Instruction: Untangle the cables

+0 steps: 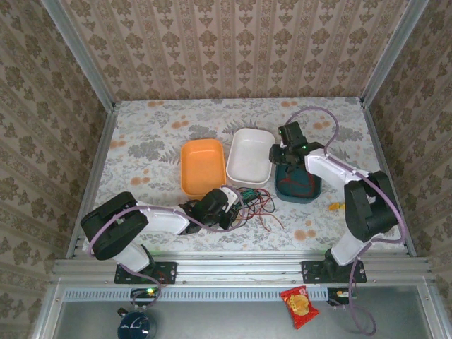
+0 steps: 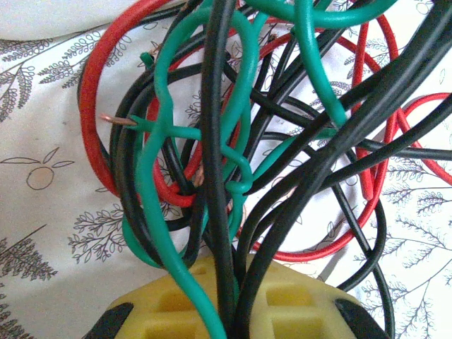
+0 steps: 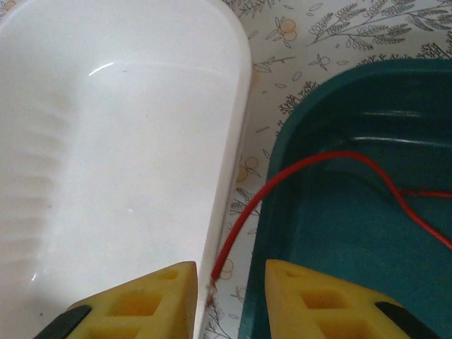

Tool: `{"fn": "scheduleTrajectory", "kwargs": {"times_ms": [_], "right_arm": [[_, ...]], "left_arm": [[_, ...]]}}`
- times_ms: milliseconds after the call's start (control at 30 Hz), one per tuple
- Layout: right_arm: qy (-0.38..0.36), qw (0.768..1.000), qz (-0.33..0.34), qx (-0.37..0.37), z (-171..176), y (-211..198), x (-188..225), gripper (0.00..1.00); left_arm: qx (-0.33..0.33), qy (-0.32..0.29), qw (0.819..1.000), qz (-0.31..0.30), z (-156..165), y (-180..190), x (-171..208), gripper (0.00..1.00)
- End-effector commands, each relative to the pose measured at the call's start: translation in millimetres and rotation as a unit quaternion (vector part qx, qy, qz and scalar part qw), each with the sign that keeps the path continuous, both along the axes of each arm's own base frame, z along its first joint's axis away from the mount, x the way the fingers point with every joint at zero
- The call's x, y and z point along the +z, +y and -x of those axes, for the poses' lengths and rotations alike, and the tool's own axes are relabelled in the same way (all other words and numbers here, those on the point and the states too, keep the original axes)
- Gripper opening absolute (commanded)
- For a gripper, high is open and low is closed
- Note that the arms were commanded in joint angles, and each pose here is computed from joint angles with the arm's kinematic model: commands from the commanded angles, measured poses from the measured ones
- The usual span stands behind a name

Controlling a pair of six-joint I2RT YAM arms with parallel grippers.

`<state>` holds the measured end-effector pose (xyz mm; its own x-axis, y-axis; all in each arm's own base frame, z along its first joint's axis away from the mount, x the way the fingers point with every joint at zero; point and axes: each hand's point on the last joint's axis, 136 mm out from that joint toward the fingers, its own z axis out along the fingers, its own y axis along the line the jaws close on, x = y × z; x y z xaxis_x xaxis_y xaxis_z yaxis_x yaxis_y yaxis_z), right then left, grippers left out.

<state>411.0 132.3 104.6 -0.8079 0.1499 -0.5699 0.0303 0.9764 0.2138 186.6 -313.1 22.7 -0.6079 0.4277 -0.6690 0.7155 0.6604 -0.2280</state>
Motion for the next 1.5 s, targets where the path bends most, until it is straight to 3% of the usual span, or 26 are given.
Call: {"fn": "scheduleTrajectory", "kwargs": {"times_ms": [0, 233, 400, 533, 767, 1033, 1333, 1467], "right_arm": [[-0.007, 1.000, -0.006, 0.020, -7.6, 11.7, 6.5, 0.30], [0.003, 1.000, 0.003, 0.016, -8.7, 10.5, -2.9, 0.27], [0.004, 1.000, 0.010, 0.010, -8.7, 7.0, -4.4, 0.19], [-0.015, 1.000, 0.017, -0.002, -7.2, 0.3, 6.4, 0.09], [-0.048, 0.998, 0.019, -0.037, 11.2, -23.9, 23.1, 0.07], [-0.004, 0.997, 0.023, -0.071, 44.6, -50.8, -12.7, 0.05], [0.049, 0.996, 0.007, -0.076, 56.8, -47.0, -53.5, 0.06], [0.036, 0.996, 0.011, -0.084, 54.8, -51.0, -45.4, 0.19]], "left_arm": [[0.000, 0.040, 0.998, -0.054, 14.5, 20.8, -30.5, 0.10], [-0.002, 0.040, 0.998, -0.055, 15.0, 20.7, -31.0, 0.10], [-0.002, 0.041, 0.998, -0.057, 14.9, 20.8, -31.1, 0.10], [-0.001, 0.042, 0.997, -0.057, 14.8, 20.7, -31.2, 0.10], [-0.001, 0.041, 0.998, -0.057, 14.3, 20.6, -31.2, 0.10], [-0.003, 0.043, 0.997, -0.057, 14.9, 20.0, -32.1, 0.10], [-0.003, 0.041, 0.997, -0.058, 15.6, 20.3, -31.7, 0.10], [-0.002, 0.039, 0.997, -0.060, 15.5, 20.8, -31.5, 0.10]]}}
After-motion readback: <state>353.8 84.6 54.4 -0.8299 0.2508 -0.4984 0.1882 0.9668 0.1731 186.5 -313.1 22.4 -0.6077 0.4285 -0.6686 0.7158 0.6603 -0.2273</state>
